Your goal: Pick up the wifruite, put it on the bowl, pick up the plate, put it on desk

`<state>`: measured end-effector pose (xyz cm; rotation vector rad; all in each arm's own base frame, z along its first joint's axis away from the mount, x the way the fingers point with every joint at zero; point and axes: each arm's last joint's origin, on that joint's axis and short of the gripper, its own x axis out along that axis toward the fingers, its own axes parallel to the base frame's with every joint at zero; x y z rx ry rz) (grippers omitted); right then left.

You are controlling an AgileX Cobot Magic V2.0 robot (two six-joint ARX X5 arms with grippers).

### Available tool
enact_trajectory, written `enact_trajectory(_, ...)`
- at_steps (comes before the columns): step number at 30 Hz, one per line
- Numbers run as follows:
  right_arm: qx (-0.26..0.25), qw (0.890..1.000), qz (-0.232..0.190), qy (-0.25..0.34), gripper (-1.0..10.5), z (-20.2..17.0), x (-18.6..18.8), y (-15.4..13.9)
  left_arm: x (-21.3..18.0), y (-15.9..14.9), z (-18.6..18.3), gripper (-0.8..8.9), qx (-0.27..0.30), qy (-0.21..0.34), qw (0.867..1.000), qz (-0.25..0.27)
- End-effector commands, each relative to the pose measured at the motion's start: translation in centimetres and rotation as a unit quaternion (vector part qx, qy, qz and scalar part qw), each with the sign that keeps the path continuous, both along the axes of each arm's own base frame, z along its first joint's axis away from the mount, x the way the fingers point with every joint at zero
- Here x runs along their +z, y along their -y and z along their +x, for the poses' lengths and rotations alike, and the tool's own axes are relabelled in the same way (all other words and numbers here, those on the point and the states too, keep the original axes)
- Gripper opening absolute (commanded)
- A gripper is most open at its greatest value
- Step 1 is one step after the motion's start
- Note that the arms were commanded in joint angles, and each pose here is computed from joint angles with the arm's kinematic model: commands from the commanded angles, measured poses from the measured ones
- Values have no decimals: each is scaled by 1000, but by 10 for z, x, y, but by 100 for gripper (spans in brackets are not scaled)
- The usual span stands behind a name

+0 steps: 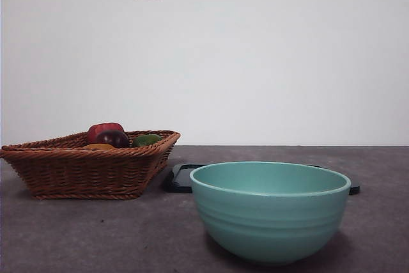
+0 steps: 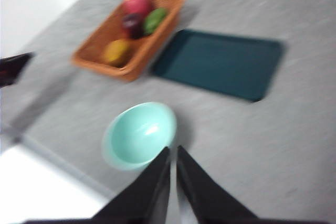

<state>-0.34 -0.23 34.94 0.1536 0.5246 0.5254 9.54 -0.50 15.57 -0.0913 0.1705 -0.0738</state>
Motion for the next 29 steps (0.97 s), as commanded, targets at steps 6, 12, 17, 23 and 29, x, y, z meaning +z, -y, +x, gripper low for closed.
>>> enact_trajectory(6,-91,967,-85,222,14,58,-45,-21,-8,0,1,19,0,-13,1000,6)
enact_trajectory(12,-191,935,-75,290,14,93,-109,-14,-8,0,1,19,0,-13,1000,6)
enact_trajectory(17,-222,934,-92,264,14,99,-152,-8,-8,0,1,19,0,-13,1000,6)
enact_trajectory(23,-235,938,-84,240,14,100,-179,-6,-8,0,1,19,0,-13,1000,6)
enact_trajectory(29,-241,946,-77,203,14,100,-194,-5,-8,0,1,19,0,-13,1000,6)
